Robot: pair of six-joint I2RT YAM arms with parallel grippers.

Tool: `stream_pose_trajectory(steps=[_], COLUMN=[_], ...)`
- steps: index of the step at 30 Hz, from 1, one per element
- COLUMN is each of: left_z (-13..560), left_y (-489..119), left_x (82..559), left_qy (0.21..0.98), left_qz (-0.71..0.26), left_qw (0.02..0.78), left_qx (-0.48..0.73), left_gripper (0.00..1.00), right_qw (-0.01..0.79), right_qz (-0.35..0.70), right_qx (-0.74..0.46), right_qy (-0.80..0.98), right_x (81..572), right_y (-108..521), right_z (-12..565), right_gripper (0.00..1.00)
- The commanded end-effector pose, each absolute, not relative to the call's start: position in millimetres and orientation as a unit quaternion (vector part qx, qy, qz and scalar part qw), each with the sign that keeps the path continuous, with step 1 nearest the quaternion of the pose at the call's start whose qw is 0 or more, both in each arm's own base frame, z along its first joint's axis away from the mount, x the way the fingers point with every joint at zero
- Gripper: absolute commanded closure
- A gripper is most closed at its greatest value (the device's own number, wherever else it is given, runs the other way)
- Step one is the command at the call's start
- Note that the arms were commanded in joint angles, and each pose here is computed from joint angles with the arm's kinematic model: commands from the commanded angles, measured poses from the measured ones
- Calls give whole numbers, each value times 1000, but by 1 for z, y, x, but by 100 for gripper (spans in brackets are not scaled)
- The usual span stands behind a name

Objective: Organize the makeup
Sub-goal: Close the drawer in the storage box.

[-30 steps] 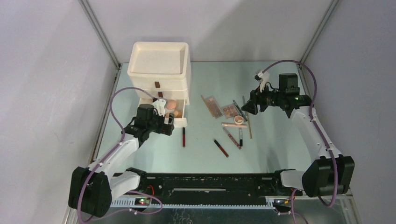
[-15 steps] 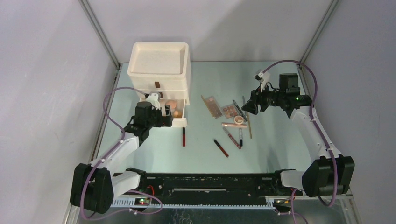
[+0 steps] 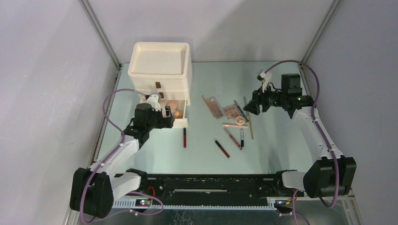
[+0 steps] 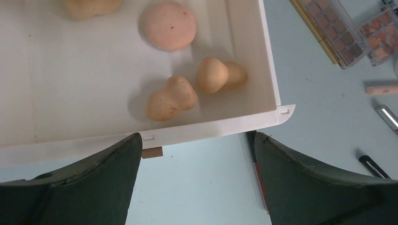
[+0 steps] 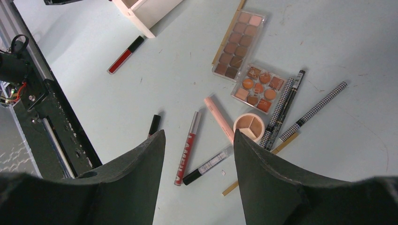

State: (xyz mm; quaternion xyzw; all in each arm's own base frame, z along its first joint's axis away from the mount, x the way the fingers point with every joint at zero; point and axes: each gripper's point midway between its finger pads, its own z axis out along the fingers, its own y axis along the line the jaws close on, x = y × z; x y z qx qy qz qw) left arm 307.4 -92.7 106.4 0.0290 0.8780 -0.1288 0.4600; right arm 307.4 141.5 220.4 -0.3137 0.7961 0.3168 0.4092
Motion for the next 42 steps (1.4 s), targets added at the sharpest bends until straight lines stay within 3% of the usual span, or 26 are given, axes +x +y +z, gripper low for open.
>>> stream_pose_trajectory(steps=[1,7,12,19,28,42], left_z=[116,127,111,84,70,66], left_y=[-102,-131,-156,-145,-115,-107], left_x=[300,282,248,226,257,311], left_qy=[863,837,813,769,688,670], left_qz=[-141,-157,-145,-96,36,102], left_qw=[477,480,421,348,299,288], left_qx=[88,212,375,528,660,676], left_gripper=[8,11,11,11,10,12], right_qw=[422,424,424,423,419,418], right_qz=[314,312,310,310,311,318], right_qx=[-324,-324,-326,-327,-329,-333], right_qy=[787,786,786,786,787,783], right_x=[305,305,305,305,305,303], right_y=[141,140,140,139,140,142], right_z=[228,229,229,228,225,226], right_gripper=[35,35,35,35,35,35])
